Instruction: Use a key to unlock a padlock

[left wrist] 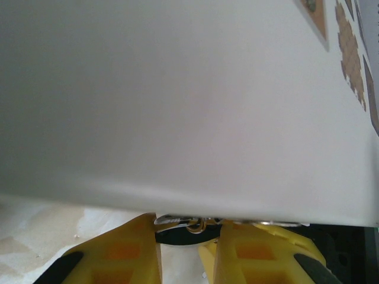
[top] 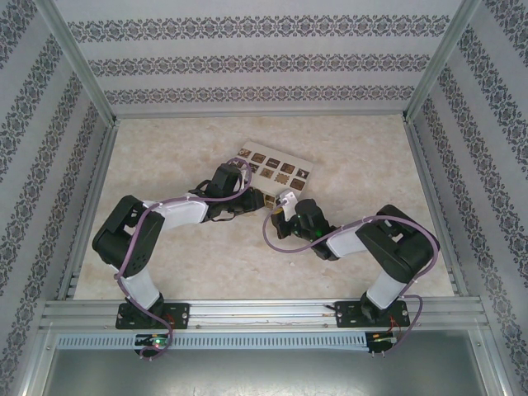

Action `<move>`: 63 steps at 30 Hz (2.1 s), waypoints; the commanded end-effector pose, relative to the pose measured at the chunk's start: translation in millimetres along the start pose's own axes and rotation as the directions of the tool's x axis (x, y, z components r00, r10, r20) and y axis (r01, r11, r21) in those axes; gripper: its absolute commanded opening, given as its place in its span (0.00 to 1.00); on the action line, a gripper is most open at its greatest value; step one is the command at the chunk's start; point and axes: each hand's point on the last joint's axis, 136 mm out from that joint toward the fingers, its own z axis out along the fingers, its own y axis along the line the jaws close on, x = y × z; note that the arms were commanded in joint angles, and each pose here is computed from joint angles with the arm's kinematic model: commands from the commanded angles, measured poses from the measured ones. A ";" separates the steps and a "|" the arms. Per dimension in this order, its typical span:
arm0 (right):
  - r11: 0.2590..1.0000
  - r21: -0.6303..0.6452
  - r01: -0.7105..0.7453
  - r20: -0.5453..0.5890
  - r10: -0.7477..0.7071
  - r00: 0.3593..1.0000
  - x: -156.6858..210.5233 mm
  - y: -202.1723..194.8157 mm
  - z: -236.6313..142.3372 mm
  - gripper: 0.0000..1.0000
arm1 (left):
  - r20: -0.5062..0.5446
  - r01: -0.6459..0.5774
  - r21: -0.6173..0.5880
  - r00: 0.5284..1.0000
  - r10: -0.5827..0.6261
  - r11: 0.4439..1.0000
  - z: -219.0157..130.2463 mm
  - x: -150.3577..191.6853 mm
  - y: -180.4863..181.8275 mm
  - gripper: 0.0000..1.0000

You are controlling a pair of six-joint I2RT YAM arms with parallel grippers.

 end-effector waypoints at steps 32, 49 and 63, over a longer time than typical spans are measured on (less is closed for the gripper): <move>0.999 0.010 -0.038 0.126 0.037 0.991 -25.5 -1.9 -5.1 0.00 | 0.026 -0.030 0.076 0.999 0.028 0.997 -12.7 -4.5 -28.9 0.22; 0.998 -0.047 -0.046 0.186 0.053 0.981 -44.4 7.3 5.3 0.00 | 0.023 -0.019 0.090 1.000 0.017 0.996 -14.1 -3.9 -32.1 0.22; 0.996 -0.091 -0.008 0.256 0.031 0.966 -75.5 17.6 13.2 0.00 | 0.014 -0.018 0.098 1.000 0.017 0.995 -14.2 -1.2 -32.5 0.22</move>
